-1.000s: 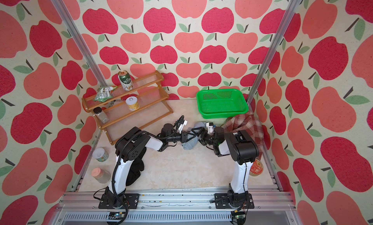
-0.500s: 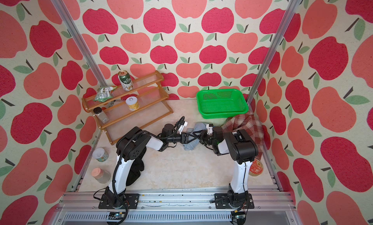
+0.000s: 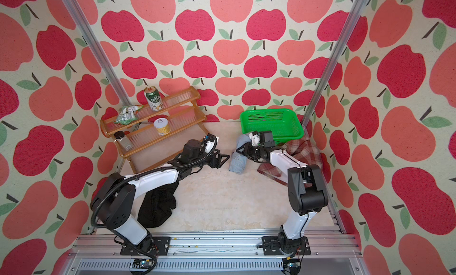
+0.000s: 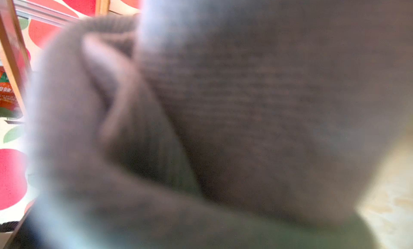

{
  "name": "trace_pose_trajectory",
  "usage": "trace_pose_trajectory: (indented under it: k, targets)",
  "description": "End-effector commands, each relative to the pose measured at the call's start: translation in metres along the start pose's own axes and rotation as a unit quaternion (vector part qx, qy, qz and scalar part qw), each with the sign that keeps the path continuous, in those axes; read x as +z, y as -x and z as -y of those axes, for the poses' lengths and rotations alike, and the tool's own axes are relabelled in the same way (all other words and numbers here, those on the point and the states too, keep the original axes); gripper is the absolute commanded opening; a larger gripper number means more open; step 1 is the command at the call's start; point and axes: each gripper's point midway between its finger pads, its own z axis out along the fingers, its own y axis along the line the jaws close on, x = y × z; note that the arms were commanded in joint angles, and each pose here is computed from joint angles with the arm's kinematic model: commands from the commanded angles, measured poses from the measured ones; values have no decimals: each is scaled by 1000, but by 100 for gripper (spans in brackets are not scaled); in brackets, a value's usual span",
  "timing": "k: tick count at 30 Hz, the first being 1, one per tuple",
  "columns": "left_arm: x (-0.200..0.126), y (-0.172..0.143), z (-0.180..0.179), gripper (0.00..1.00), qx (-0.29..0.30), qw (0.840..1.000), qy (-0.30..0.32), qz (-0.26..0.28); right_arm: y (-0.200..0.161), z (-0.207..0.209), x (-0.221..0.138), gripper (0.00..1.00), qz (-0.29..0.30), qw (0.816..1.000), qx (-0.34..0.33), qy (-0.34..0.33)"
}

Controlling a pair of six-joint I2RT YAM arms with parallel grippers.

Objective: Roll up the skirts
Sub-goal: Pick up the skirt from the center of the board, then place the skirt in the basket.

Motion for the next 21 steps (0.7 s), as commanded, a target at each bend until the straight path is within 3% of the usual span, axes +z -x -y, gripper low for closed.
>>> trace_pose_trajectory:
  k: [1,4,11,16,21]
  targets:
    - [-23,-32,-32,80,29,994,98,-41,7,-26,-28,29,-53,995,-87,-23]
    - [-37,-37,-30,80,28,993,113,-34,51,-33,-36,29,-44,985,-152,-65]
    - [-53,-72,-33,79,24,987,144,-61,167,-15,-34,28,53,948,-274,-151]
    - [-62,-92,-46,79,46,980,169,-91,227,20,-25,27,115,933,-301,-157]
    - [-60,-103,-53,79,35,980,168,-103,256,54,-21,28,139,929,-308,-149]
